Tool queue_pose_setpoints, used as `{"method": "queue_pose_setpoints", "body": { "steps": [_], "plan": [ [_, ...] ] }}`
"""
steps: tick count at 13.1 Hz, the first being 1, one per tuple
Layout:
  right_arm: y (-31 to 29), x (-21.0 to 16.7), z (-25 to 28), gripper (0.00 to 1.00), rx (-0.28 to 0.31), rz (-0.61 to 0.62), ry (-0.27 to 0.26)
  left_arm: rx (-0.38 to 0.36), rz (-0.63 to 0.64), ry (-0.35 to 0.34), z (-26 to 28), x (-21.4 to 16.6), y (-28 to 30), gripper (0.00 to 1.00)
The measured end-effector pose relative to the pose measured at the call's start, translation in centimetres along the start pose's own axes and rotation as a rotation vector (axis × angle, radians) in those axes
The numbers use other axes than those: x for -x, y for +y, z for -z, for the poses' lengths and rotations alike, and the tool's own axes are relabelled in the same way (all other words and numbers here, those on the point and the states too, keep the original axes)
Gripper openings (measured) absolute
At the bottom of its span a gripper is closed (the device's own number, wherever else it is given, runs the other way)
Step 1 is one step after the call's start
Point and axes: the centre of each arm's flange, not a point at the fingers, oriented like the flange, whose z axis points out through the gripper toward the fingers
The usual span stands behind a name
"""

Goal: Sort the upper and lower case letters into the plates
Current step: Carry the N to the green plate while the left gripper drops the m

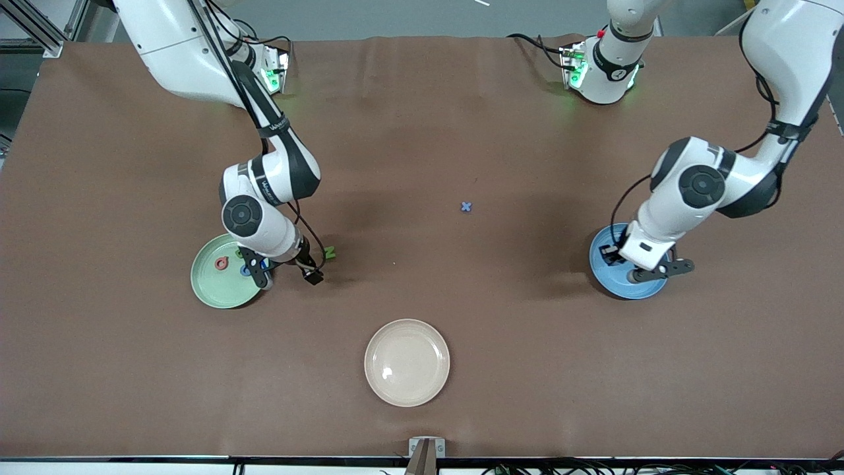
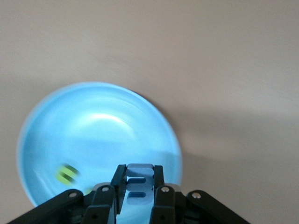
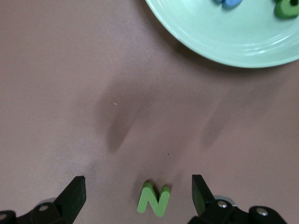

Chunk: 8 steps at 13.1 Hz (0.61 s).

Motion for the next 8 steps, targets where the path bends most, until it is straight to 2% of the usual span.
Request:
{"method": "queue_pose_setpoints", "body": {
  "steps": [4, 8],
  "plan": [
    [0.5, 0.9, -1.2, 1.00, 0.012, -0.048, 0.001, -0.020, -0.031, -0.020, -4.4, -1.4, -2.7, 0.27],
    [0.4, 3.4, -2.3, 0.93, 0.019, -0.081, 0.003, -0.026, -0.063, -0.045, -6.2, -1.4, -4.1, 0.27]
  ]
}}
